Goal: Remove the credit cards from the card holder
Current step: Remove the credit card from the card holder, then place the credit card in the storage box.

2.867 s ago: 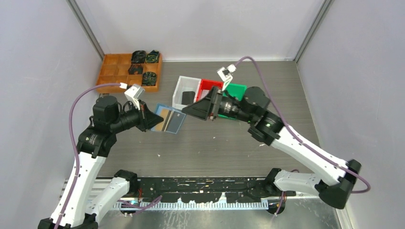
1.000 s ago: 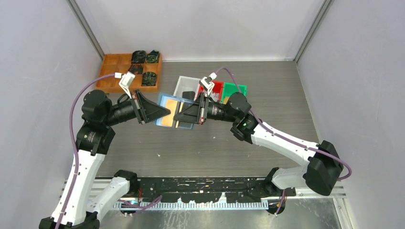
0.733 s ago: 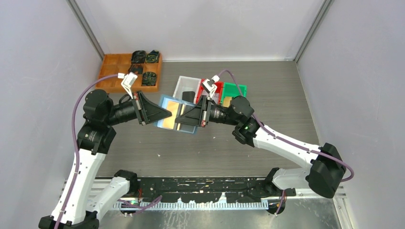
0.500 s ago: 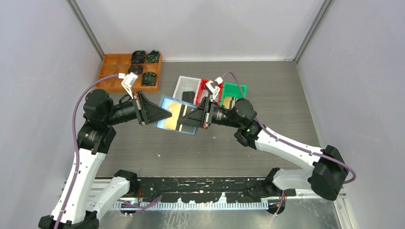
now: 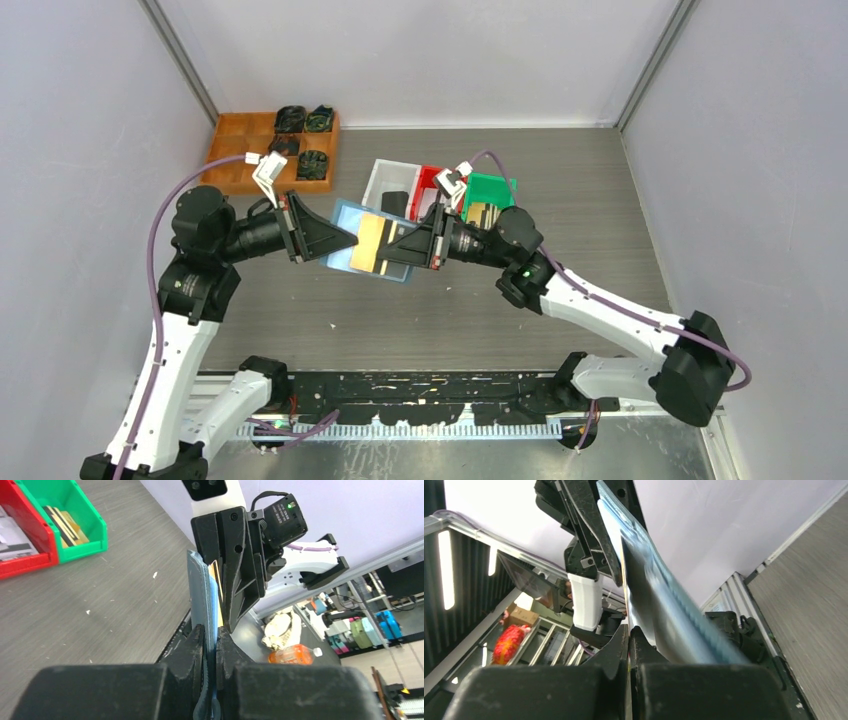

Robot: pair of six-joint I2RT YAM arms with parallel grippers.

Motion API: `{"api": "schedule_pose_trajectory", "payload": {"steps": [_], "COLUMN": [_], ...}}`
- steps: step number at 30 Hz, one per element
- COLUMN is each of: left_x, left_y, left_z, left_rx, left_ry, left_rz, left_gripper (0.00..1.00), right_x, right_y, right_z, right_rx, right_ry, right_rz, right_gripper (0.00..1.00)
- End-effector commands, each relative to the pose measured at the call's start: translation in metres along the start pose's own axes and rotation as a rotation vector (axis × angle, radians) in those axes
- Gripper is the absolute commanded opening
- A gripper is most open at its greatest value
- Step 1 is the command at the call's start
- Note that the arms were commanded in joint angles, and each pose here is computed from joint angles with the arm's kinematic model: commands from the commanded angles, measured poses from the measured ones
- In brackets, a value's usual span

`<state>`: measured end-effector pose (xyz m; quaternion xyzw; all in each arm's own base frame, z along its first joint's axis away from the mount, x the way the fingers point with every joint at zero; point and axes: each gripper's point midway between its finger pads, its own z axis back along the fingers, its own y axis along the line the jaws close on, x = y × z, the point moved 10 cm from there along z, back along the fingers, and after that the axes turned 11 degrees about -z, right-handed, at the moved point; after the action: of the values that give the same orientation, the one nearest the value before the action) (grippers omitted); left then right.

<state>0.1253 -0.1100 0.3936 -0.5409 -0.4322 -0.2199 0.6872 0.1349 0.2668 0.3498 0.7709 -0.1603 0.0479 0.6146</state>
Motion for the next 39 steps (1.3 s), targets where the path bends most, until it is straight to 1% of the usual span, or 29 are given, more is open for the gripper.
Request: {"api": "schedule_pose_trajectory", "payload": {"steps": [1,4,8,12,18,21,24,26,28,33,39], "left_x": [0.013,0.015,0.016,0.015,0.012,0.01,0.008,0.007,0.006,0.005,0.003], "left_y": [-0.013,-0.009,-0.007,-0.005,-0.005,-0.005,-0.005,-0.006,-0.006,-0.006,-0.008], "left_z": [0.011,0.014,0.016,0.018,0.019,0.02,0.02,0.021,0.021,0.021,0.021], "left_rx": [0.042,0.106,0.15,0.181,0.165,0.159,0.154,0.152,0.15,0.131,0.118], "left_ry": [-0.033,-0.033,-0.037,-0.029,-0.012,-0.004,0.005,0.007,0.008,0.013,0.015], "left_rz": [-0.213,-0.286,-0.34,-0.387,-0.396,-0.403,-0.41,-0.413,-0.413,-0.406,-0.404], "left_gripper": [0.0,0.0,0.0,0.0,0.0,0.0,0.0,0.0,0.0,0.0,0.0], "right_x": [0.009,0.012,0.015,0.03,0.059,0.075,0.088,0.099,0.11,0.142,0.179], "right_y": [0.021,0.022,0.02,0.014,-0.001,-0.019,-0.041,-0.054,-0.066,-0.096,-0.129], "right_z": [0.024,0.04,0.057,0.08,0.122,0.138,0.152,0.159,0.16,0.151,0.14], "right_rx": [-0.023,-0.086,-0.193,-0.448,-0.863,-1.032,-1.266,-1.383,-1.456,-1.546,-1.569], "right_ry": [-0.076,-0.105,-0.133,-0.201,-0.363,-0.422,-0.473,-0.519,-0.539,-0.526,-0.533], "right_rz": [0.088,0.123,0.142,0.17,0.166,0.142,0.159,0.177,0.195,0.209,0.186], "right_gripper": [0.01,0.01,0.01,0.01,0.01,0.01,0.01,0.01,0.01,0.01,0.01]}}
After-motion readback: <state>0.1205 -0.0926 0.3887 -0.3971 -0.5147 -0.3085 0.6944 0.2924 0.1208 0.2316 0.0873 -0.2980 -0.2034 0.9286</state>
